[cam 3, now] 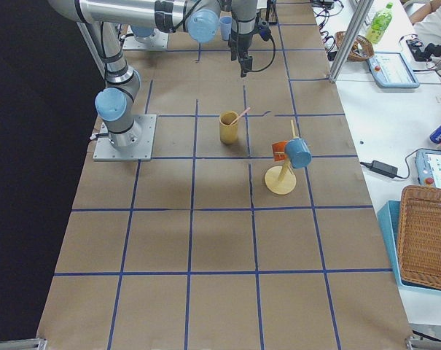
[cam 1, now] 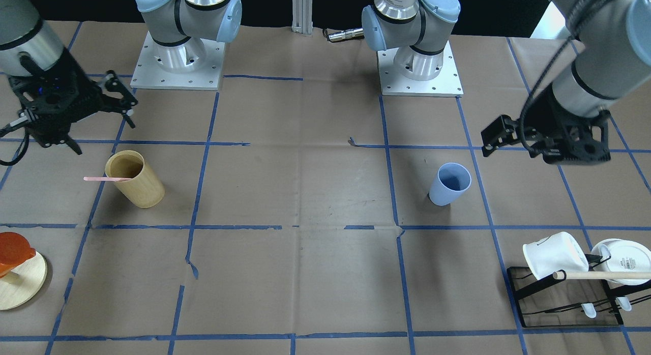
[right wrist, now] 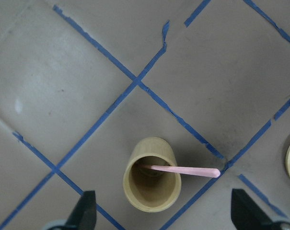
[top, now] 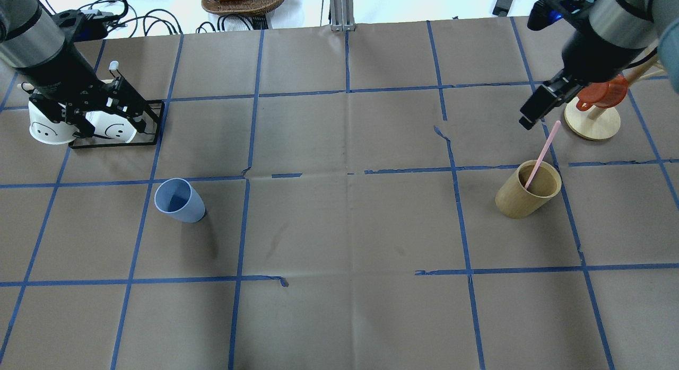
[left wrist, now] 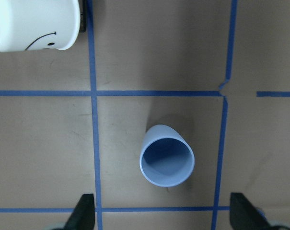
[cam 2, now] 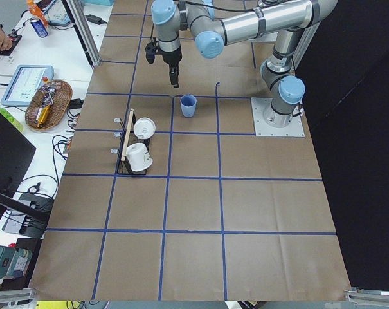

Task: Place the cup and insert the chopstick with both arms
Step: 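Lower left gripper onto blue cup while right gripper moves over bamboo cup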

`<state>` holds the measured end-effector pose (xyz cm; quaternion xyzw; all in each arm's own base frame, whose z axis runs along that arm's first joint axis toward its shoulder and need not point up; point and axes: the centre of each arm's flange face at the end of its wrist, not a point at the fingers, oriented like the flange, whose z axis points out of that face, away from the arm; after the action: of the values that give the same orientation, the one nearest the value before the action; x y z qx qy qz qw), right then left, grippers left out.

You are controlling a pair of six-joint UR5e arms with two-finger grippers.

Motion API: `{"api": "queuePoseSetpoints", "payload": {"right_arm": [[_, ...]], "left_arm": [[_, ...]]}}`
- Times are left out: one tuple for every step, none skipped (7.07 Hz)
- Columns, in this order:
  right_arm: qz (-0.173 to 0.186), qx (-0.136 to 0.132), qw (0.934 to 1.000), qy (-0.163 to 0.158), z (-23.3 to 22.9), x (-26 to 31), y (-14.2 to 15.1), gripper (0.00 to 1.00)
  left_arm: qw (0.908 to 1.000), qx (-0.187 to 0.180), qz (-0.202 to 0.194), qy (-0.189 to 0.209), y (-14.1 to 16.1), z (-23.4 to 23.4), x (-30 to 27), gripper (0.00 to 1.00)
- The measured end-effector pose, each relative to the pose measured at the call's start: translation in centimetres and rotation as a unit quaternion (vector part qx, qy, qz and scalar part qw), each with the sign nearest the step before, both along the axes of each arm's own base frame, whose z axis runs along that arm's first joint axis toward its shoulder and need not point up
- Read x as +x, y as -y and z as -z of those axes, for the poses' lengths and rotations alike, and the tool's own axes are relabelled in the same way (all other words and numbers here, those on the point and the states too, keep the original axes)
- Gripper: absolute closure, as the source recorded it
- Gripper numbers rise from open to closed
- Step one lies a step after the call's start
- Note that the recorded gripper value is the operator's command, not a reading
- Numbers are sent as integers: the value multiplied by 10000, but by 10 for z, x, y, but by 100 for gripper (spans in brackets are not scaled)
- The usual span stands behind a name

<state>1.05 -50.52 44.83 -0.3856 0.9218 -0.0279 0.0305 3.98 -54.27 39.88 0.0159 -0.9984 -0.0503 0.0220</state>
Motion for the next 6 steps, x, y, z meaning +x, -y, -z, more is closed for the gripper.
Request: {"api": "queuePoseSetpoints", "payload": {"right_arm": [[-803, -119, 9966, 130, 5, -15, 3, 0], [-1568, -330, 9867, 276, 15, -24, 12, 0], [-2316, -505, 9710, 312, 31, -31, 23, 0], [-3098, -576, 9486, 290, 45, -36, 29, 0], [-3873, -599, 9197, 234, 54, -41, 32, 0], [-4411, -545, 8956, 190, 64, -44, 36, 0]], "left_arm": [[10000, 74, -44, -48, 1, 38, 6, 0], [9998, 151, -71, -80, -5, 74, 6, 0], [9997, 187, -96, -93, -12, 106, 6, 0], [9996, 250, -109, -109, -16, 128, 6, 0], [9993, 339, -104, -121, -19, 140, 5, 0], [9990, 419, -101, -136, -23, 145, 4, 0]]}}
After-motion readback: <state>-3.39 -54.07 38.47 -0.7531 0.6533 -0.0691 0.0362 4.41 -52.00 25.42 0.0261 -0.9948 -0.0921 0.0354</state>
